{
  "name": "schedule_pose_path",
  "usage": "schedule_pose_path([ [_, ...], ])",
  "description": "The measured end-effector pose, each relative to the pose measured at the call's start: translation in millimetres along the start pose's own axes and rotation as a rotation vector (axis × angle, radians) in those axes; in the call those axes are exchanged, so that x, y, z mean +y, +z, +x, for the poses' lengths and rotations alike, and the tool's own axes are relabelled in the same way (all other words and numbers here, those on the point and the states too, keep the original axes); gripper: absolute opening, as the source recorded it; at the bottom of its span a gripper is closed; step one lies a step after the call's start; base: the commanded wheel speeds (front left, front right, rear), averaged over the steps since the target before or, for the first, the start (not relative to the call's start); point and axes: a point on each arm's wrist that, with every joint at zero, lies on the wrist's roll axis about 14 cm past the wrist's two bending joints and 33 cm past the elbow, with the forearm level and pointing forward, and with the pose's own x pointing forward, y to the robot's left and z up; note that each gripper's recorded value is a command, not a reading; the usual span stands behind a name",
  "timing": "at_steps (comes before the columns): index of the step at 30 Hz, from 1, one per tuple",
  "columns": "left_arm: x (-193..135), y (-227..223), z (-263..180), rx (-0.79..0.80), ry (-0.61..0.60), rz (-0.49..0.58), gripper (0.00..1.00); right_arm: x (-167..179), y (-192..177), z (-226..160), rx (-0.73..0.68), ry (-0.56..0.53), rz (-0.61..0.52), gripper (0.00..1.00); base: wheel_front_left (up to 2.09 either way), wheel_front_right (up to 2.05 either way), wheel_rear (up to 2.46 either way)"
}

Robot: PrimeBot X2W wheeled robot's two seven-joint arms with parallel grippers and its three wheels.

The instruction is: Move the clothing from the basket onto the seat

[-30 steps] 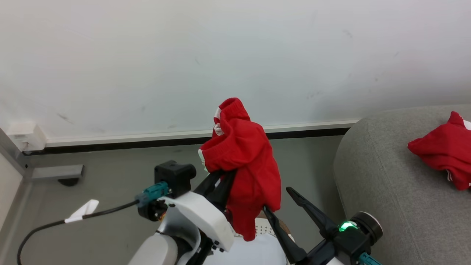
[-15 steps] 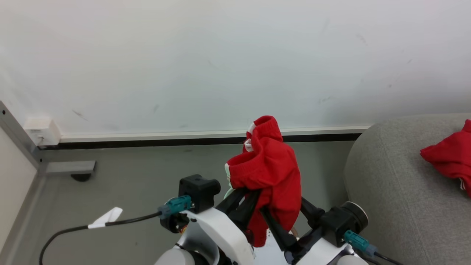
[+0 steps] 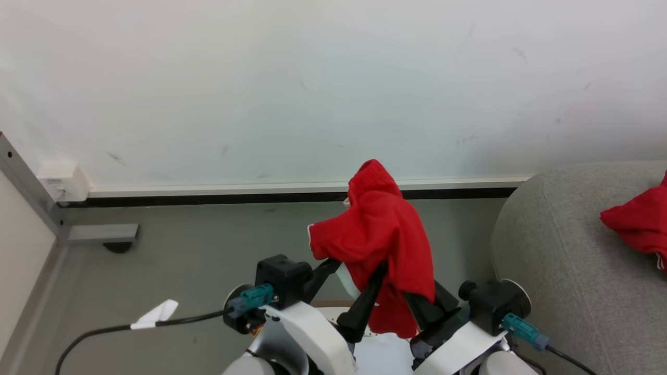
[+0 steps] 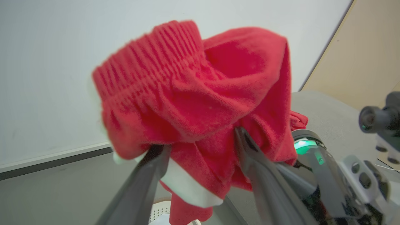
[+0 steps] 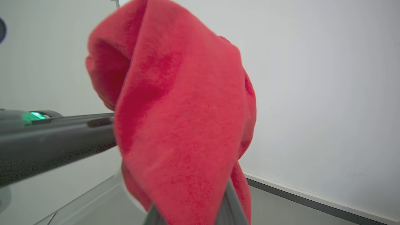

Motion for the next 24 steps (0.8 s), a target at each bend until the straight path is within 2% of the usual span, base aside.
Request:
schedule_pose_path([
  [15, -1.3, -15.5, 7.4, 0.017, -0.023, 0.036, 1.0, -42.3, 24.3, -13.0, -0.067, -0.126, -0.033, 0.0, 0.0, 0.0, 0.0],
  [24, -27.4, -28.5, 25.8, 0.043, -0.121, 0.025, 1.0, -74.8, 34.8, -41.7, -0.084, -0.243, -0.07, 0.0, 0.0, 0.0, 0.0],
])
